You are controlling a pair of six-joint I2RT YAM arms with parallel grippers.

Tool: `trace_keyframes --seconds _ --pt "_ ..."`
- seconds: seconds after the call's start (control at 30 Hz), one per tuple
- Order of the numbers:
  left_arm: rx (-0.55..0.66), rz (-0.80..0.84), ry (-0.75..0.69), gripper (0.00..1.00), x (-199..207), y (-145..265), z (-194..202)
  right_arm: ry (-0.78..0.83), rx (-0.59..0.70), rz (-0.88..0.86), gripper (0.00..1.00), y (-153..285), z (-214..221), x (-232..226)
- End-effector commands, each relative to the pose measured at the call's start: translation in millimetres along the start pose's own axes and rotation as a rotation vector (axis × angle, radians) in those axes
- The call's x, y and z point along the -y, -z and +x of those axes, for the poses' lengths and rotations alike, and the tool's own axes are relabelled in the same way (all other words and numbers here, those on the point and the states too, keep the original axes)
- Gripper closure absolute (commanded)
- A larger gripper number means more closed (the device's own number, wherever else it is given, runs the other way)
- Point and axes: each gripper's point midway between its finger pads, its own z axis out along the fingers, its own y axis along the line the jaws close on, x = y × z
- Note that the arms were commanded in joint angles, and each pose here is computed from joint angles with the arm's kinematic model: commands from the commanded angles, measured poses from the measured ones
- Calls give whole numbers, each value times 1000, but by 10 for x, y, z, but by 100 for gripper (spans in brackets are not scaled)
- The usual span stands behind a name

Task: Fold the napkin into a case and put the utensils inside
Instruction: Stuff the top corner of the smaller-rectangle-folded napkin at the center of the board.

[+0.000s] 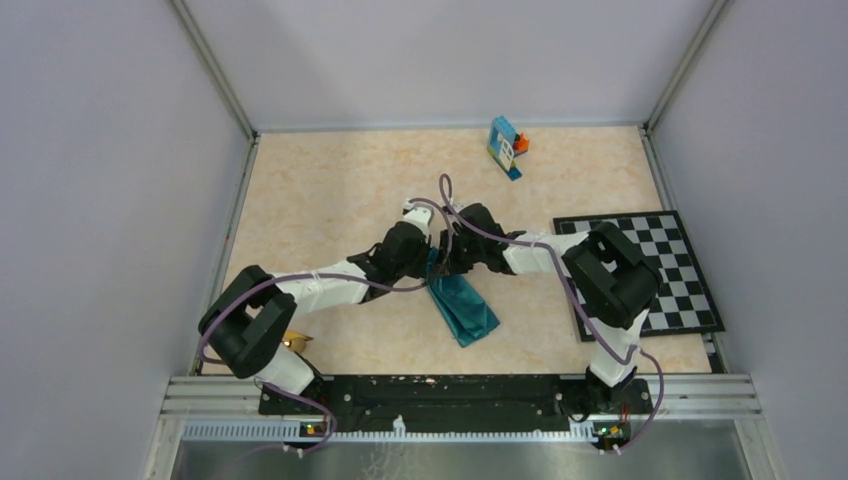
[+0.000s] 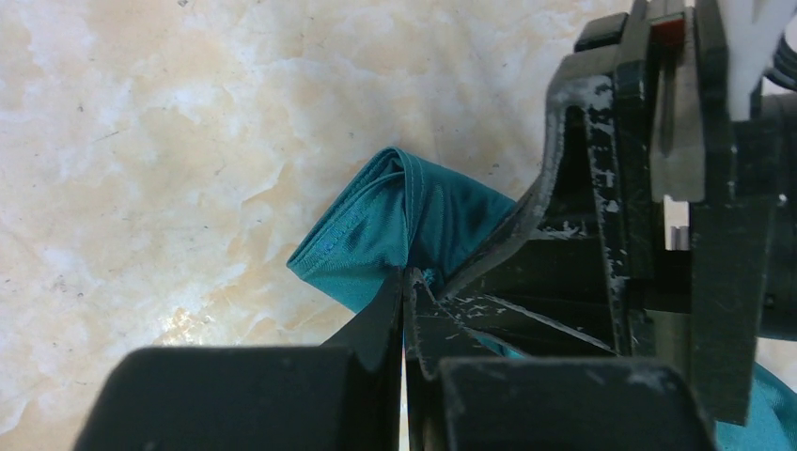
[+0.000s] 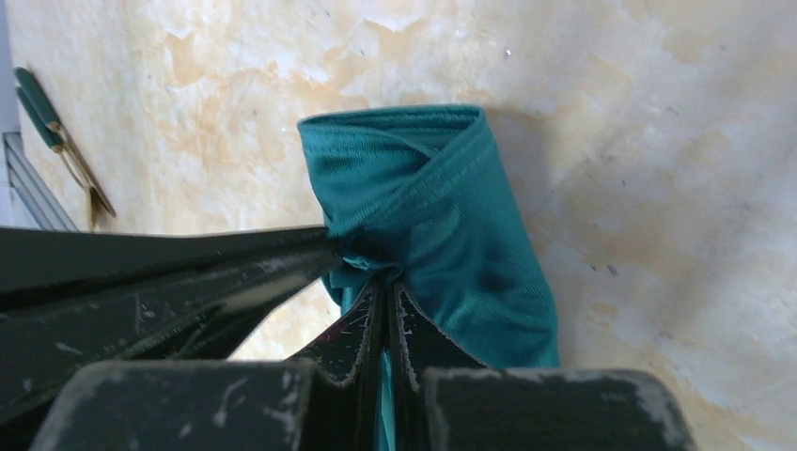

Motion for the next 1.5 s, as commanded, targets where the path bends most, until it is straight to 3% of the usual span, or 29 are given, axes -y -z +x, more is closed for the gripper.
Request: trace_keyframes --seconds 0.0,0.3,0.53,0.7,0.97,1.07,1.13,1.47 --pt "55 60 54 100 116 50 -129 2 86 -98 100 -91 -253 -214" --pt "37 51 102 100 87 72 -17 -76 217 -330 100 -133 -442 -546" --pt "45 -5 105 100 -29 115 -14 -28 106 -290 100 -188 -45 -341" --pt "40 -32 111 100 -118 121 20 31 87 -237 85 7 17 -258" --pt "35 -29 117 100 -151 152 52 42 113 -216 74 246 -137 -189" --pt "36 -25 119 100 -148 162 53 28 125 -196 81 207 -226 -118" --pt "38 -21 118 100 -142 171 46 18 124 -202 100 133 -281 -105" --pt "38 -2 118 100 -99 174 17 -17 105 -257 100 -164 -338 -143"
